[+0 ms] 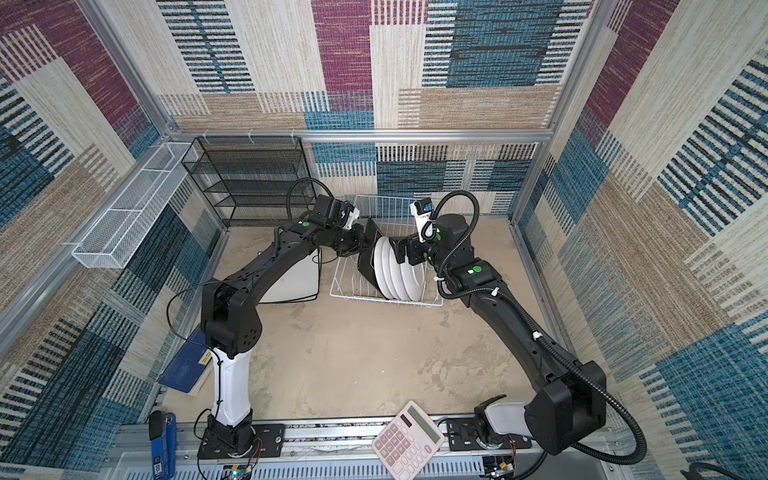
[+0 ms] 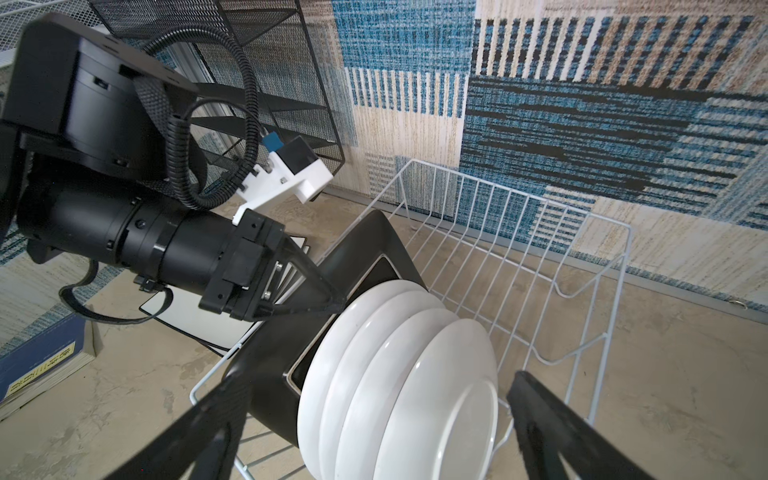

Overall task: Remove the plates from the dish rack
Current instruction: 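Close the left gripper on the dark square plate's rim, then lift the dark square plate up out of the rack with the left gripper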

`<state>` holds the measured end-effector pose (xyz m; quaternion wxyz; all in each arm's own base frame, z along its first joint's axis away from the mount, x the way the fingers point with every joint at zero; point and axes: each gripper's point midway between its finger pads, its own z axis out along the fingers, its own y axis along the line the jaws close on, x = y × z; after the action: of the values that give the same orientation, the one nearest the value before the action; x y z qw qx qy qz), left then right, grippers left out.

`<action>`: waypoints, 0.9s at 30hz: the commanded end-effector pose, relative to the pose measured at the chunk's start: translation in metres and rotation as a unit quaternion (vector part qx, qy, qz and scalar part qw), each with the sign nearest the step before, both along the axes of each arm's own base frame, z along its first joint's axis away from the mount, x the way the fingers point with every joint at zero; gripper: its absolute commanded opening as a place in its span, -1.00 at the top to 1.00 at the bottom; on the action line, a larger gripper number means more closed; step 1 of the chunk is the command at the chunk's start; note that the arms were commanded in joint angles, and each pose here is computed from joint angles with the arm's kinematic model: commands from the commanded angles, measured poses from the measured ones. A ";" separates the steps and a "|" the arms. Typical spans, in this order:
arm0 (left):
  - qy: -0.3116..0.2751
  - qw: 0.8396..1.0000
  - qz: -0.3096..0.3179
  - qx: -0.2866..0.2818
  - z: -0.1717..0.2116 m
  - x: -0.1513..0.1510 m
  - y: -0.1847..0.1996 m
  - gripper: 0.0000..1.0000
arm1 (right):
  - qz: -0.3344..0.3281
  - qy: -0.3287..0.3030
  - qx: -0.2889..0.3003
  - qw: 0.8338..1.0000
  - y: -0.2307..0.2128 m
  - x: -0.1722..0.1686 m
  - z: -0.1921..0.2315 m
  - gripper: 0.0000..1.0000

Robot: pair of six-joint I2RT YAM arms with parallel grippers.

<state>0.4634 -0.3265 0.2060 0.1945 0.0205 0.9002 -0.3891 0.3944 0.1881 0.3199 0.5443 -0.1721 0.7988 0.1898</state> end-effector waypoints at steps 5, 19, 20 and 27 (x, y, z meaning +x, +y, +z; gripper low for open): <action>0.001 1.000 0.002 0.001 0.007 -0.002 0.000 1.00 | -0.003 -0.022 0.007 1.000 0.000 0.002 0.012 -0.99; -0.039 0.995 0.086 -0.037 0.041 0.004 0.008 1.00 | -0.008 -0.025 0.002 1.000 -0.002 0.005 0.012 -0.98; -0.041 0.994 0.089 -0.038 0.041 0.004 0.009 1.00 | -0.009 -0.026 0.001 1.000 -0.002 0.006 0.013 -0.99; -0.036 0.991 0.116 -0.051 0.037 0.000 -0.001 1.00 | -0.010 -0.020 -0.001 1.000 -0.003 0.008 0.008 -0.99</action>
<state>0.4521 -0.3229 0.2188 0.2313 -0.0508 0.8913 -0.3868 0.3981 0.1858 0.3196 0.5470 -0.1697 0.7988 0.1843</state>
